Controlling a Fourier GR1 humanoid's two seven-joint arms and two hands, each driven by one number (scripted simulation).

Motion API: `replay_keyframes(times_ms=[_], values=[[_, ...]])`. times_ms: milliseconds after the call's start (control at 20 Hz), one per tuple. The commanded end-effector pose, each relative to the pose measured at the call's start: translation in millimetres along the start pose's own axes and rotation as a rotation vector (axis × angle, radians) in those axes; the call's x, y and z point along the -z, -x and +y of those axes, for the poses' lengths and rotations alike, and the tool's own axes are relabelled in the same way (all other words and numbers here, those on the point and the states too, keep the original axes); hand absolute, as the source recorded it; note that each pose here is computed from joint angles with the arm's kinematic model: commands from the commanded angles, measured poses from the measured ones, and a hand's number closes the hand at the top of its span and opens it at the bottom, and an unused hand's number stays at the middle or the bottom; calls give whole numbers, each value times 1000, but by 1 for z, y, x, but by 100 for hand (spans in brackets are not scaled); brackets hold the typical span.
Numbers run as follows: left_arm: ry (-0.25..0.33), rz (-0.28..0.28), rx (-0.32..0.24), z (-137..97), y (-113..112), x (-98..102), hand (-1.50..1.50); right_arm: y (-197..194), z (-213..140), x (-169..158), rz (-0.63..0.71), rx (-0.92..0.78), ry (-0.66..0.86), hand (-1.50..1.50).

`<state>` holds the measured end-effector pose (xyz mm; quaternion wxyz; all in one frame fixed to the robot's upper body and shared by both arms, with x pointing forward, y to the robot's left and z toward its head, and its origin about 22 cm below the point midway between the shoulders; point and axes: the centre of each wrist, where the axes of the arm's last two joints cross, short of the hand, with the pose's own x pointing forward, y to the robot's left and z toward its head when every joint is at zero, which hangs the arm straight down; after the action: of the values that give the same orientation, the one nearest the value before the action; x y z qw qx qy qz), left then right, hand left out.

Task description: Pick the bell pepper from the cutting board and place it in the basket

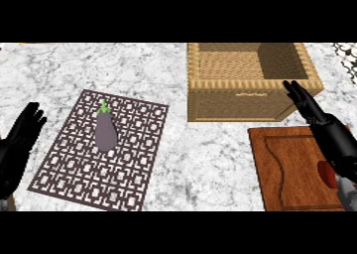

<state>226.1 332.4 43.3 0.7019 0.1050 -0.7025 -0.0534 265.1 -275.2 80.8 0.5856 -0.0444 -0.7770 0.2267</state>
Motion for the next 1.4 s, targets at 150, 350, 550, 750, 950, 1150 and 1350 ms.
replay_keyframes(times_ms=[150,350,550,750,950,1150,1350], values=[[15,335,-53,-27,61,-21,0,-10,-27,16,-112,273,-55,150],[47,535,-64,-41,79,-36,0,-9,-17,8,-218,331,-340,150],[35,556,-64,-36,77,-33,0,-12,15,-16,-167,212,-305,-150],[41,565,-72,-48,81,-46,0,-22,-3,-15,-66,-29,-230,-150],[29,569,-50,-32,66,-30,0,-60,-73,-8,-1,-520,-132,-150],[26,578,-53,-35,67,-27,0,-116,-107,2,57,-729,-125,-150],[16,557,-67,-39,68,-34,0,-170,-140,2,121,-835,-191,-150]])
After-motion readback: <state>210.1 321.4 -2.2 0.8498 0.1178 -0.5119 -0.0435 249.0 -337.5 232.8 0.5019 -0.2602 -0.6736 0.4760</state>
